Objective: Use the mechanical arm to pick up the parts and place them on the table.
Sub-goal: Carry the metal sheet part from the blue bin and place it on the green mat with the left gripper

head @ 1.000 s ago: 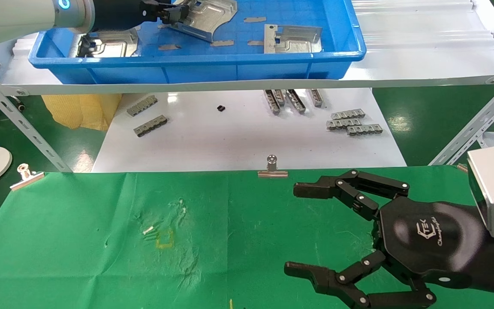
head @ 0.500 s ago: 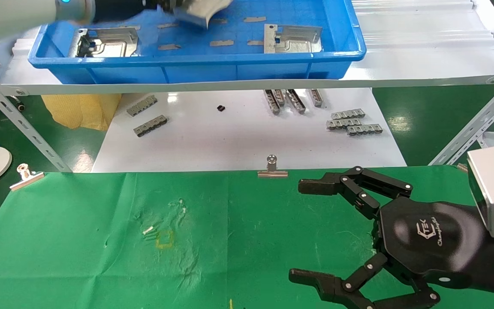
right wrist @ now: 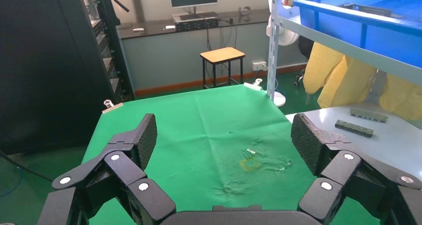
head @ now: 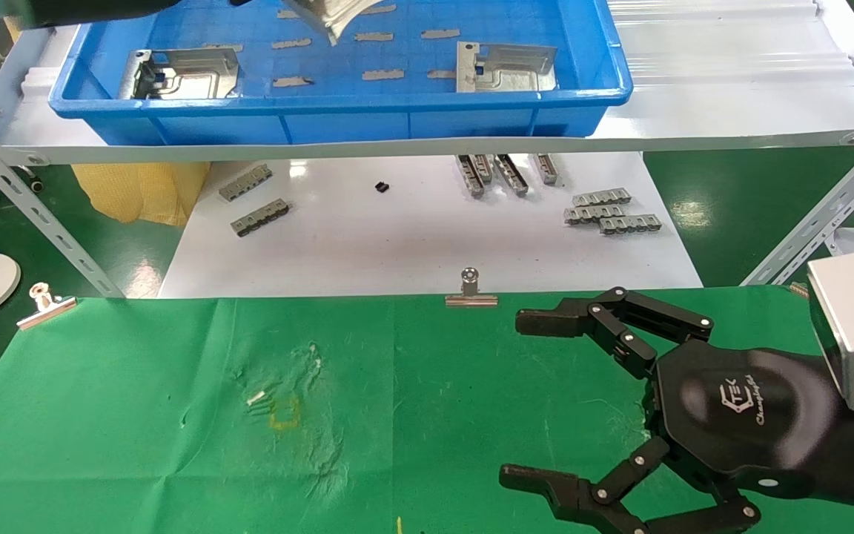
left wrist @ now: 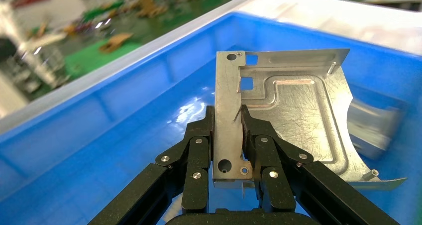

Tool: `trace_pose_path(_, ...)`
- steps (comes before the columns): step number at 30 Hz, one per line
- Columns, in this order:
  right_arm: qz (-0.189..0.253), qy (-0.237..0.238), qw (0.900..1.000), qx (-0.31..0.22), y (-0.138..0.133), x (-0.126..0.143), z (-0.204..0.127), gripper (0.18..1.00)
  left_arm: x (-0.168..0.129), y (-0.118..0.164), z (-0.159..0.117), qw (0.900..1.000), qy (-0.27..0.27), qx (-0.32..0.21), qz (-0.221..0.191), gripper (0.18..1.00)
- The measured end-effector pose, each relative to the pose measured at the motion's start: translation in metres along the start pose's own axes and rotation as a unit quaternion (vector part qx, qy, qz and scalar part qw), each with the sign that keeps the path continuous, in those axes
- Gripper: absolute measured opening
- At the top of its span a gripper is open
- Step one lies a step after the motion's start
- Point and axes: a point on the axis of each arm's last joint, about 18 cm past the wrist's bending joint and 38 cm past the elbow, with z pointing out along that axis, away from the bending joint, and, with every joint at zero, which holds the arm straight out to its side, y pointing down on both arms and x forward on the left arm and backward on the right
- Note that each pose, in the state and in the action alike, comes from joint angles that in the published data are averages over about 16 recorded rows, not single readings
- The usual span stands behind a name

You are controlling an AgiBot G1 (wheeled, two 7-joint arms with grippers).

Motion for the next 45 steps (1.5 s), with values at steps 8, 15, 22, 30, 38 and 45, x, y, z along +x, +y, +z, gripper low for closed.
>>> trace_pose_path(8, 0.0, 0.0, 1.0, 0.0, 0.0, 0.0, 0.0, 1.0, 0.028, 0.035, -0.062, 0.9907, 0.097, 0.031, 0.09, 0.277)
trace_pose_path(15, 0.0, 0.0, 1.0, 0.0, 0.0, 0.0, 0.0, 1.0, 0.06, 0.099, -0.098, 0.9718, 0.165, -0.01, 0.168, 0.277)
trace_pose_path(22, 0.0, 0.0, 1.0, 0.0, 0.0, 0.0, 0.0, 1.0, 0.09, 0.173, -0.111, 0.9486, 0.225, -0.089, 0.204, 0.277)
trace_pose_path(30, 0.0, 0.0, 1.0, 0.0, 0.0, 0.0, 0.0, 1.0, 0.107, 0.224, -0.113, 0.9291, 0.264, -0.14, 0.218, 0.277)
trace_pose_path(38, 0.0, 0.0, 1.0, 0.0, 0.0, 0.0, 0.0, 1.0, 0.112, 0.238, -0.103, 0.9271, 0.266, -0.135, 0.227, 0.277)
trace_pose_path(45, 0.0, 0.0, 1.0, 0.0, 0.0, 0.0, 0.0, 1.0, 0.112, 0.246, -0.094, 0.9283, 0.257, -0.13, 0.235, 0.277)
